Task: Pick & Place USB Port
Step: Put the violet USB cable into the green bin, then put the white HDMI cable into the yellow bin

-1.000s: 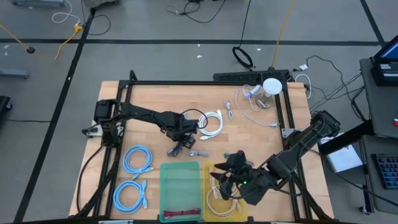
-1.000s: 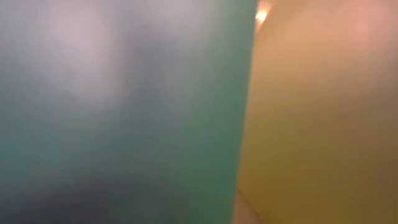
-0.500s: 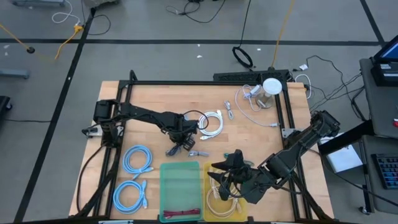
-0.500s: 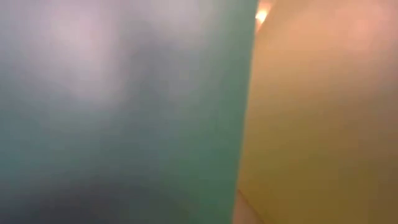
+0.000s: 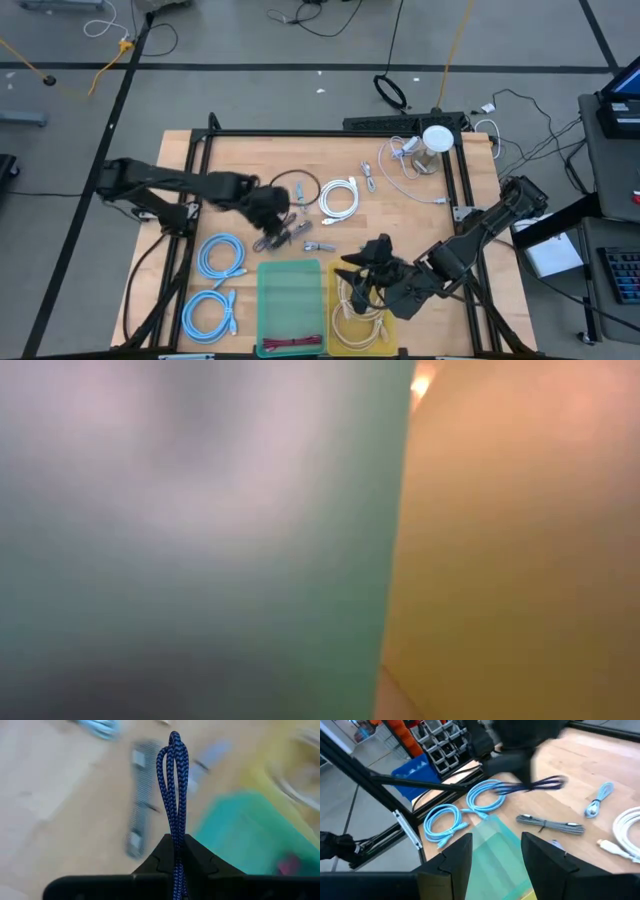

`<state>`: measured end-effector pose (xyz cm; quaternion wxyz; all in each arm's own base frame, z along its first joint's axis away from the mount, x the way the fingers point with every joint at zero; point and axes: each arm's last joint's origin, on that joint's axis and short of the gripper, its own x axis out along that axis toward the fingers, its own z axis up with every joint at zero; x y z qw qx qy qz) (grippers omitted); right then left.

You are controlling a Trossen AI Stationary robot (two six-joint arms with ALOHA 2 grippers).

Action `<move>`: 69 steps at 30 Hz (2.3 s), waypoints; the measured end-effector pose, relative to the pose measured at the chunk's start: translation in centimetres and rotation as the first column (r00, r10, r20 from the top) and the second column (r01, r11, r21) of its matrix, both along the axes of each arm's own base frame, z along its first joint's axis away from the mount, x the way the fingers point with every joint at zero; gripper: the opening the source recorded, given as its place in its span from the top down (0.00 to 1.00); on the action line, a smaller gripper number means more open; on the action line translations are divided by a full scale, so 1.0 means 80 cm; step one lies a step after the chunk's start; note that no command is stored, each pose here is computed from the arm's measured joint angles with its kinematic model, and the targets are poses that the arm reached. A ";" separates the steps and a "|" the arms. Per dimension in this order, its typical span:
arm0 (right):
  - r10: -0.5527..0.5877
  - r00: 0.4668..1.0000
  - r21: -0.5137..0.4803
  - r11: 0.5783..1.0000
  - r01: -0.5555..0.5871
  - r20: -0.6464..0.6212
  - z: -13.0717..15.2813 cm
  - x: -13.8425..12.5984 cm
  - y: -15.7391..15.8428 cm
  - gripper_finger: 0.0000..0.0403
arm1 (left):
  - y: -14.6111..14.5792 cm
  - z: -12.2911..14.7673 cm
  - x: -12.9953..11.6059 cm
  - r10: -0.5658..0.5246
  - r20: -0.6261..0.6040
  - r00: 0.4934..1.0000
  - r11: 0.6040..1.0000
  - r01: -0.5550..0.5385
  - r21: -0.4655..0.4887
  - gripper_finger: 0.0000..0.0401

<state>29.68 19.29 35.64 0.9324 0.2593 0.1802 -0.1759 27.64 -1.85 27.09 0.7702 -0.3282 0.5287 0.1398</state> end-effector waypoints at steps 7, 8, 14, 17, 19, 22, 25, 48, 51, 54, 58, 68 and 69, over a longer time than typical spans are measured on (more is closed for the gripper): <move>-0.063 0.998 -0.023 0.998 0.062 -0.026 0.013 -0.005 -0.035 0.59 | -0.101 0.031 -0.008 -0.231 0.272 0.934 0.962 0.261 -0.079 0.97; -0.069 0.997 -0.026 0.997 0.068 -0.029 0.016 -0.006 -0.039 0.59 | -0.118 0.031 -0.005 -0.258 0.309 0.916 0.951 0.297 -0.084 0.97; -0.083 0.996 -0.063 0.995 0.080 -0.034 0.025 -0.008 -0.059 0.59 | -0.185 -0.011 0.020 -0.328 0.349 0.878 0.924 0.376 -0.077 0.97; -0.079 0.996 -0.068 0.995 0.077 -0.031 0.026 -0.007 -0.061 0.59 | -0.196 -0.042 0.028 -0.361 0.265 0.894 0.915 0.395 -0.086 0.97; -0.078 0.996 -0.069 0.995 0.075 -0.034 0.026 -0.007 -0.061 0.59 | -0.201 -0.062 0.035 -0.383 0.223 0.897 0.906 0.411 -0.099 0.97; -0.075 0.997 -0.067 0.995 0.073 -0.033 0.026 -0.007 -0.060 0.59 | -0.207 -0.086 0.041 -0.427 0.171 0.888 0.883 0.451 -0.135 0.97; -0.073 0.997 -0.059 0.996 0.071 -0.035 0.026 -0.007 -0.060 0.59 | -0.212 -0.103 0.045 -0.466 0.144 0.873 0.861 0.485 -0.153 0.97; -0.078 0.996 -0.073 0.995 0.075 -0.039 0.025 -0.007 -0.060 0.59 | -0.219 -0.111 0.063 -0.505 0.262 0.822 0.815 0.555 -0.168 0.91; -0.078 0.996 -0.073 0.994 0.075 -0.039 0.025 -0.007 -0.060 0.59 | -0.219 -0.111 0.063 -0.507 0.265 0.820 0.812 0.557 -0.172 0.91; -0.078 0.996 -0.074 0.994 0.075 -0.040 0.025 -0.007 -0.060 0.59 | -0.218 -0.110 0.064 -0.510 0.271 0.817 0.803 0.564 -0.190 0.90; -0.079 0.996 -0.077 0.994 0.075 -0.045 0.025 -0.007 -0.061 0.59 | -0.218 -0.110 0.065 -0.504 0.272 0.820 0.803 0.561 -0.201 0.81; -0.088 0.995 -0.086 0.993 0.083 -0.055 0.024 -0.006 -0.065 0.59 | -0.218 -0.108 0.067 -0.481 0.290 0.827 0.816 0.544 -0.196 0.55; -0.088 0.995 -0.086 0.993 0.083 -0.056 0.023 -0.006 -0.065 0.59 | -0.218 -0.108 0.068 -0.481 0.296 0.825 0.815 0.545 -0.196 0.55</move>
